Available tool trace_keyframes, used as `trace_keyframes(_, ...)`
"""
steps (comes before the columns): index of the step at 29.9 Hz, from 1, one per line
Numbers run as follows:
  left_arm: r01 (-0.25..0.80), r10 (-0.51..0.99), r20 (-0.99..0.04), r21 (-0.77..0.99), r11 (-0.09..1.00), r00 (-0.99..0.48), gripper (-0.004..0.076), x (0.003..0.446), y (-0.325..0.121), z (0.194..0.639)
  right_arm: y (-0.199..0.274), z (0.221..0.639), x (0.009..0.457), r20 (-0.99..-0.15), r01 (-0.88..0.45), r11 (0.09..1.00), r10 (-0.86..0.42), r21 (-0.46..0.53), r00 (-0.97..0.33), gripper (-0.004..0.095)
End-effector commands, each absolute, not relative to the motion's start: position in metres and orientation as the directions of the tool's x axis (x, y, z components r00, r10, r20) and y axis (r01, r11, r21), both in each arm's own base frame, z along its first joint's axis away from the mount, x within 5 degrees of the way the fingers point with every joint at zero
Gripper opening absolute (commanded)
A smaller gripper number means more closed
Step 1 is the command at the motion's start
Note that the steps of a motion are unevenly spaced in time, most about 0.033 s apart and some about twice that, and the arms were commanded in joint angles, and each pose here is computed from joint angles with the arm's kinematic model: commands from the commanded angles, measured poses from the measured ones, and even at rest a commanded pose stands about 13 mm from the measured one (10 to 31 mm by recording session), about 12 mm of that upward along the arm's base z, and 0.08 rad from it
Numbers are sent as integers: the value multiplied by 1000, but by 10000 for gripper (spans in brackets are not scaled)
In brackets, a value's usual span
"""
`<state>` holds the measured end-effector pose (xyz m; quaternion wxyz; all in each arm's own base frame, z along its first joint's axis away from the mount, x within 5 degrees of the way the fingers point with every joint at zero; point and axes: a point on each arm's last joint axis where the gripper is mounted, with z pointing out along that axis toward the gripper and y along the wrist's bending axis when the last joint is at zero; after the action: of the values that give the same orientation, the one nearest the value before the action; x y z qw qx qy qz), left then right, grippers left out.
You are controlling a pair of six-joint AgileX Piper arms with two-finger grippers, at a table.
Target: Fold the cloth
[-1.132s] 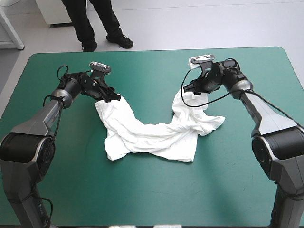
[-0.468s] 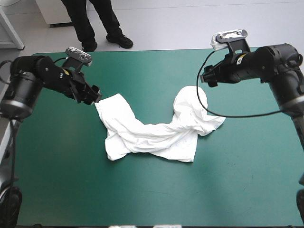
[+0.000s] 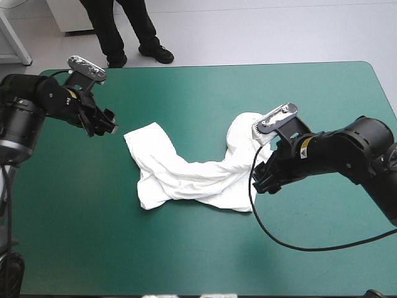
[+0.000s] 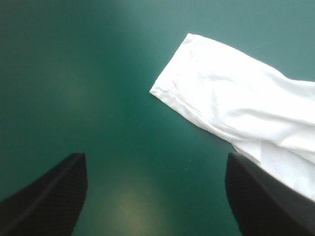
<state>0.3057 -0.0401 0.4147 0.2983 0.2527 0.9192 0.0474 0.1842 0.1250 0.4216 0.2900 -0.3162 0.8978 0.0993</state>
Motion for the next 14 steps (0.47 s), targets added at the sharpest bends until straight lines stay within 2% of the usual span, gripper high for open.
trace_keyframes(1, 424, 491, -555, 256, 869, -671, 565, 329, -43, 406, 122, 426, 174, -602, -634, 774, -504, 5, -620, 752)
trace_keyframes(7, 457, 507, -448, 224, 861, -736, 565, 380, -47, 343, 124, 420, 174, -585, -641, 767, -510, 22, -630, 752)
trace_keyframes(14, 421, 439, -441, 144, 896, -783, 565, 422, -29, 298, 124, 419, 174, -584, -643, 766, -511, 25, -631, 742)
